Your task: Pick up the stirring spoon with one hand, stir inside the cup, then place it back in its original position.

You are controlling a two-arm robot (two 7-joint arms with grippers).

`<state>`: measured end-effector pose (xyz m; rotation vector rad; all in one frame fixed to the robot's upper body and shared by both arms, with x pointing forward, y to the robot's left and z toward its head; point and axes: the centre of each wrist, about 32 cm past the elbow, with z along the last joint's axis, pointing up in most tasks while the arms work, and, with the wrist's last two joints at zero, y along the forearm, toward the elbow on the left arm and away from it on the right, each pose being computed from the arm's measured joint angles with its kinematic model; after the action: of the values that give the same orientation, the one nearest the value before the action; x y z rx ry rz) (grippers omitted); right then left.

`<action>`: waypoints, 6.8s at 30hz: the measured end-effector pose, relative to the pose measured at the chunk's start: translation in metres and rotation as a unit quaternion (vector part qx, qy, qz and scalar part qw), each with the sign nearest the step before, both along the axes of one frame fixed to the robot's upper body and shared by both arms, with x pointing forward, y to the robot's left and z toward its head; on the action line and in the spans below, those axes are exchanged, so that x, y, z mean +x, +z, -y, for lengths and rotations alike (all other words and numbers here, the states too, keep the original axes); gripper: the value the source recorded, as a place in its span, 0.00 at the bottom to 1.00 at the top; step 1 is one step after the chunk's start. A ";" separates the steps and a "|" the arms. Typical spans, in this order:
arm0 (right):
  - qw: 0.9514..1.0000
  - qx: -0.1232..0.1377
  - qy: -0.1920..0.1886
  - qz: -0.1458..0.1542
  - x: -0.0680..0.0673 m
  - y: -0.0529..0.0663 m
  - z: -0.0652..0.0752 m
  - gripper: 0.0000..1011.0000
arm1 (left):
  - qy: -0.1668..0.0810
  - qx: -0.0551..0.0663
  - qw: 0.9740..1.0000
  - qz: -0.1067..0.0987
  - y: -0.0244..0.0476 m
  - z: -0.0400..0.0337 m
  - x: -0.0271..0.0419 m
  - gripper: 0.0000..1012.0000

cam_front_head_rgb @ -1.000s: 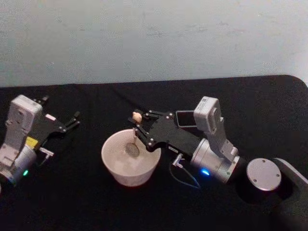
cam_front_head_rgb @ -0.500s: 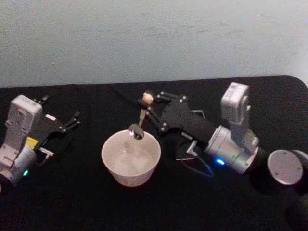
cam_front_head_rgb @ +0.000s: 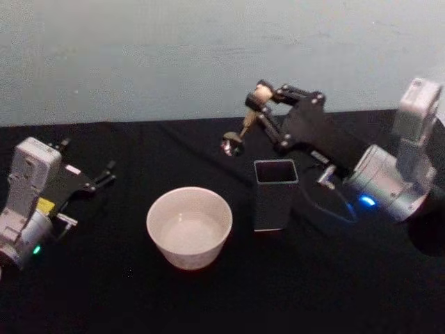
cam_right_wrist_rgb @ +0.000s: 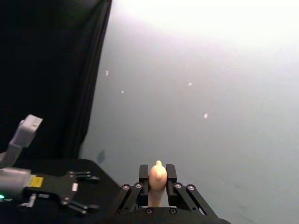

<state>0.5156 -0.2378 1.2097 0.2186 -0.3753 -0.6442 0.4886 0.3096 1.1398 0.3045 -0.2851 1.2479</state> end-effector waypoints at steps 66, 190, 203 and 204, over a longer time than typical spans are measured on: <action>0.982 -0.053 -0.051 -0.172 -0.010 -0.047 0.032 0.21 | 0.000 0.000 1.000 0.000 0.0000 0.0000 0.0000 0.99; 0.928 -0.091 -0.295 -0.208 -0.002 -0.080 0.031 0.99 | 0.000 0.000 1.000 0.000 0.0000 0.0000 0.0000 0.99; 0.928 -0.090 -0.295 -0.207 -0.002 -0.079 0.031 0.99 | 0.000 0.000 1.000 0.000 0.0000 0.0000 0.0000 0.99; 0.929 -0.090 -0.295 -0.207 -0.002 -0.079 0.031 0.99 | 0.000 0.000 1.000 0.000 0.0000 0.0000 0.0000 0.99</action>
<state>0.5133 -0.2687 1.1305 -0.2205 -0.0804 -1.2160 0.4887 0.3097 1.1398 0.3044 -0.2852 1.2480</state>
